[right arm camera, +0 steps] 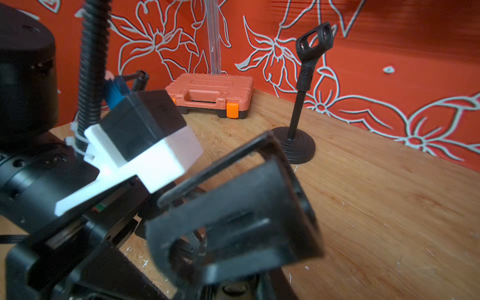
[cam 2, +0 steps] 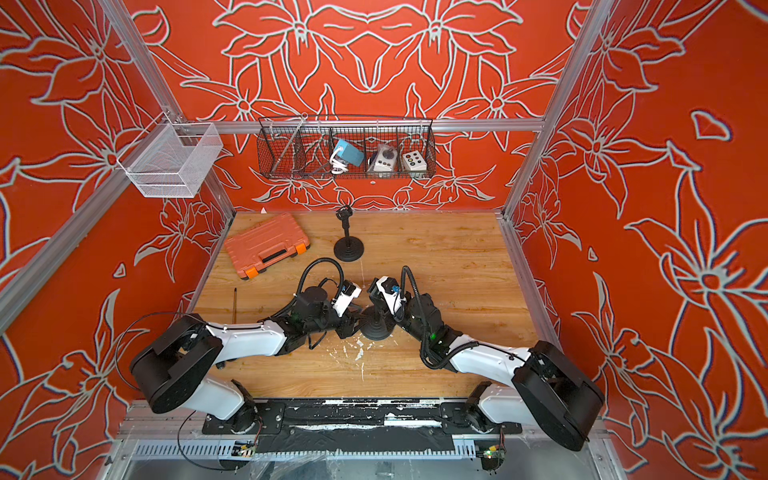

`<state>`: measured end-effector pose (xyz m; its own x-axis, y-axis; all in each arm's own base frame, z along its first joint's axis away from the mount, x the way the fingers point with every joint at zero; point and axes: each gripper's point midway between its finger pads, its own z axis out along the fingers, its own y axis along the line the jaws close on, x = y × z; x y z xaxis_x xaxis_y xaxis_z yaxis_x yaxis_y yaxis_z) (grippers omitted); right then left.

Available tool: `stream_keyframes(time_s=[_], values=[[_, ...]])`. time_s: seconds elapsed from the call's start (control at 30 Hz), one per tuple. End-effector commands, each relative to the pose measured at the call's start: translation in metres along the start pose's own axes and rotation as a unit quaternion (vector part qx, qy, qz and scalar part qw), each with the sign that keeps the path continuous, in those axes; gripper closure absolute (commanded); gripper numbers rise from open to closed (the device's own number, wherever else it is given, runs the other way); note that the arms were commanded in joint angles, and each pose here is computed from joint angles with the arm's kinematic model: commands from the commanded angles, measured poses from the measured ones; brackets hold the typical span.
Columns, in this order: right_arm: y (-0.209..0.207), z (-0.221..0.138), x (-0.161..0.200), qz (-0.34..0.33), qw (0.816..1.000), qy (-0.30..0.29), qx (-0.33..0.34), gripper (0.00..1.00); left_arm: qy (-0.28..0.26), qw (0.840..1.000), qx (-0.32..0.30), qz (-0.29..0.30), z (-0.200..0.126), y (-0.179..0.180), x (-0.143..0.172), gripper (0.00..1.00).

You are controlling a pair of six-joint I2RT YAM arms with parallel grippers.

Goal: Assemble a microphone stand
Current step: Hold the microphone stand pole at the microphone stand base.

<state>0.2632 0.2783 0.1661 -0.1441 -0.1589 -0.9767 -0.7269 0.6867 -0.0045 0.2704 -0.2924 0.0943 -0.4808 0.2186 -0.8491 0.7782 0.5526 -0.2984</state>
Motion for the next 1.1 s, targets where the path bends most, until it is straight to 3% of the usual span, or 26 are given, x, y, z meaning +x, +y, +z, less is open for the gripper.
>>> stream_keyframes(time_s=[0.0,0.23,0.57,0.7,0.87,1.07], values=[[-0.02,-0.006,0.052,-0.005,0.99,0.107,0.088,1.0,-0.027,0.999,0.012,0.029,0.008,-0.007,-0.019,0.5],[-0.014,-0.007,0.054,-0.006,0.985,0.109,0.133,1.0,-0.045,0.998,0.007,0.032,0.02,-0.004,-0.033,0.52],[0.006,-0.008,0.053,-0.012,0.993,0.086,0.084,1.0,-0.05,0.998,-0.001,0.027,0.035,0.003,-0.039,0.6],[0.013,-0.008,0.054,-0.023,0.994,0.086,0.061,1.0,-0.044,0.999,0.004,0.028,0.04,0.004,-0.033,0.67],[0.013,-0.011,0.055,-0.022,0.996,0.077,0.044,0.99,-0.036,0.999,0.012,0.037,0.042,0.003,-0.024,0.84],[0.016,-0.015,0.054,-0.027,0.997,0.062,-0.021,0.86,-0.026,0.998,0.004,0.052,0.04,0.004,-0.006,0.95]])
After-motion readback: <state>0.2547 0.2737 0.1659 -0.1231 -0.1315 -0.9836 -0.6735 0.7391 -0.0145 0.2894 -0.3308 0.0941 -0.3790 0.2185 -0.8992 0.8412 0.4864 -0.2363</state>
